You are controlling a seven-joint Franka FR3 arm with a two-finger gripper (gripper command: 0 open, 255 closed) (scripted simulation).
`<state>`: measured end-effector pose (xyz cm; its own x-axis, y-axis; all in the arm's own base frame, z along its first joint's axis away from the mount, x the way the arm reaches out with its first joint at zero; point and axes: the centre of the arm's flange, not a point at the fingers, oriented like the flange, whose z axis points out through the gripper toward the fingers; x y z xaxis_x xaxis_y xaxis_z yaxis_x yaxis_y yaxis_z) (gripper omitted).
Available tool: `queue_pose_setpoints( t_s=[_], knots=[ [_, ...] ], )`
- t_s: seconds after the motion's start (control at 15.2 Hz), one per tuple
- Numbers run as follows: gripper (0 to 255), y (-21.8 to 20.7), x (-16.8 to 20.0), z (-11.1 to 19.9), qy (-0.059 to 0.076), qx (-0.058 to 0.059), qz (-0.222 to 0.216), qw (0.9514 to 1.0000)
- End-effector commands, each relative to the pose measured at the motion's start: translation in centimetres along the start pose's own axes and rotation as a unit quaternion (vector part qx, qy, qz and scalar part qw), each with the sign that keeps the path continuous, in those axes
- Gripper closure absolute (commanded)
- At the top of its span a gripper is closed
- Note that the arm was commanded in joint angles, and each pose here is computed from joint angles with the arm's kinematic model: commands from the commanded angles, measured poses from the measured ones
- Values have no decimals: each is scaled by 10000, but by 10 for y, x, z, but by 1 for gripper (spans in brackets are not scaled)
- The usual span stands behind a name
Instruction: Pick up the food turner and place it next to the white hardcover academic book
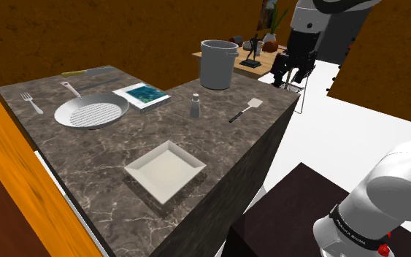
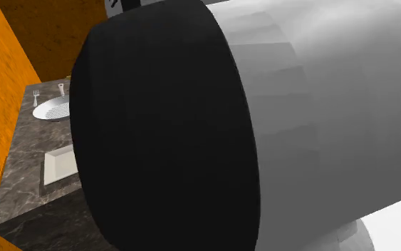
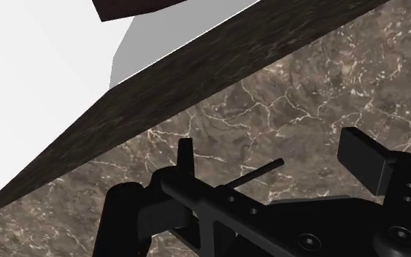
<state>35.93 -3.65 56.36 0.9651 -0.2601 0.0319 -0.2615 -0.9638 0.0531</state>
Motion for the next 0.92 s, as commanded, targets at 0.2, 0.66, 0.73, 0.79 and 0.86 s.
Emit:
queue_pose_setpoints(
  t_s=[0.2,0.66,0.73,0.79,0.86],
  knots=[
    [0,-12,56,42,-127,76,1232,9923],
    [0,-4,132,99,-303,173,2882,9569],
    [0,-1,142,108,-327,186,3112,9496],
    [0,3,153,116,-352,200,3340,9417],
    [0,7,162,125,-376,213,3566,9332]
  ],
)
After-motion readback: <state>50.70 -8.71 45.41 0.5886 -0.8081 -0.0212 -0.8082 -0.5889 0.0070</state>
